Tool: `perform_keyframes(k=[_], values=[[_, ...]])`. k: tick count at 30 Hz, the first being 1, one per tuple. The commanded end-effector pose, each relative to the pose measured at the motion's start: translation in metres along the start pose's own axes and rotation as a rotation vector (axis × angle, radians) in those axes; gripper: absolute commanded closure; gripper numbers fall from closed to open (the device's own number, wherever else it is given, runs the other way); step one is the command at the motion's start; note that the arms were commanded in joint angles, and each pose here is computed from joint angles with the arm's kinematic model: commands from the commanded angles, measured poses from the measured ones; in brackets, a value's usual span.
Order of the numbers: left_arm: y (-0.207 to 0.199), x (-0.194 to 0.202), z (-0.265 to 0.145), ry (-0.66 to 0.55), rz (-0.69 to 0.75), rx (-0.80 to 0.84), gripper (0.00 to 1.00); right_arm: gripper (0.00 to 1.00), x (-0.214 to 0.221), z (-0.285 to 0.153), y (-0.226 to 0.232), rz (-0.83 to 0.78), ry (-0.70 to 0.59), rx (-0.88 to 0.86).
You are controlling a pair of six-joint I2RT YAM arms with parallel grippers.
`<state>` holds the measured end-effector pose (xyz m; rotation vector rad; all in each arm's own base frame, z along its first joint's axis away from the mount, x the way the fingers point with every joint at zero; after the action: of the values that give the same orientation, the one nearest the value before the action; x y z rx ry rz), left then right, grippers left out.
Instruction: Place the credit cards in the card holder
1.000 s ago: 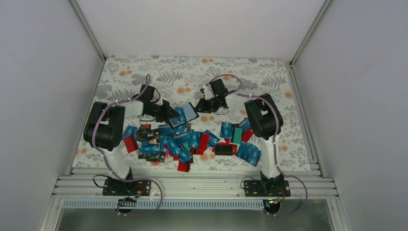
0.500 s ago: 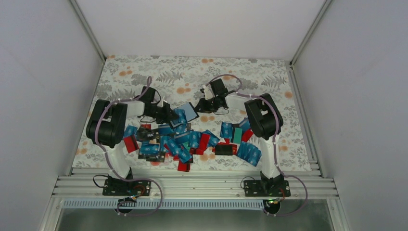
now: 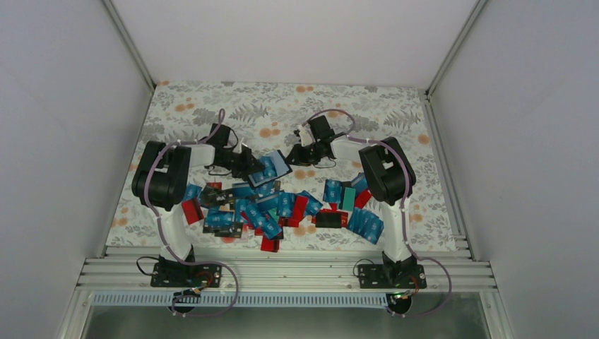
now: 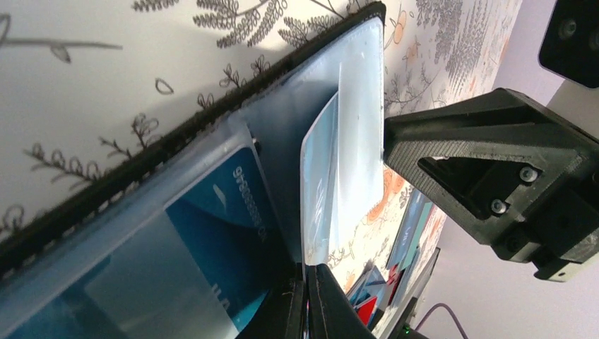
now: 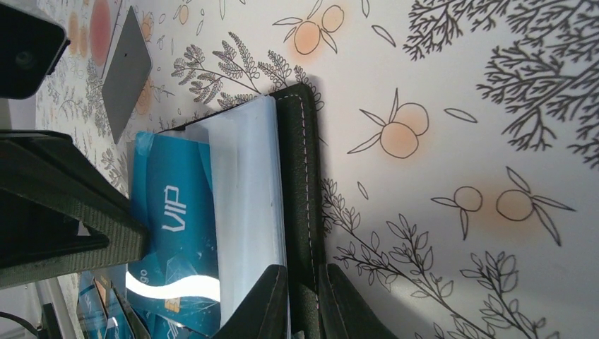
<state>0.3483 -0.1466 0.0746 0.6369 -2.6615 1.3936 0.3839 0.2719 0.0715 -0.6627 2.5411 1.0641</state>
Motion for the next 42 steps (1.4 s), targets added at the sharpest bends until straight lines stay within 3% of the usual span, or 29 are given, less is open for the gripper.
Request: perform_keyframes(k=[1, 14, 42], values=[[0.005, -0.008, 0.008, -0.016, -0.022, -0.004, 0.98, 0.86, 0.006, 0.004, 0.009, -0.011, 0.023, -0.037], [0.0, -0.009, 0.017, -0.06, -0.009, 0.014, 0.98, 0.87, 0.019, 0.008, 0.012, 0.039, 0.057, -0.097], [0.004, -0.012, 0.036, 0.038, 0.102, -0.119, 0.98, 0.87, 0.011, 0.007, 0.009, 0.017, 0.057, -0.038]])
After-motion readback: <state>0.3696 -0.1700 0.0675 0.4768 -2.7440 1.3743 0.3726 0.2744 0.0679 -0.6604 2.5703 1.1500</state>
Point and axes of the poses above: each gripper's point midway between its finger pads, its own z axis out along the fingers, its own y axis along the line the jaws close on, x = y × z, the point moved 7 cm from there along -z, back along the fingers, and after that the axes turned 13 degrees about -z, right-handed, at the moved point
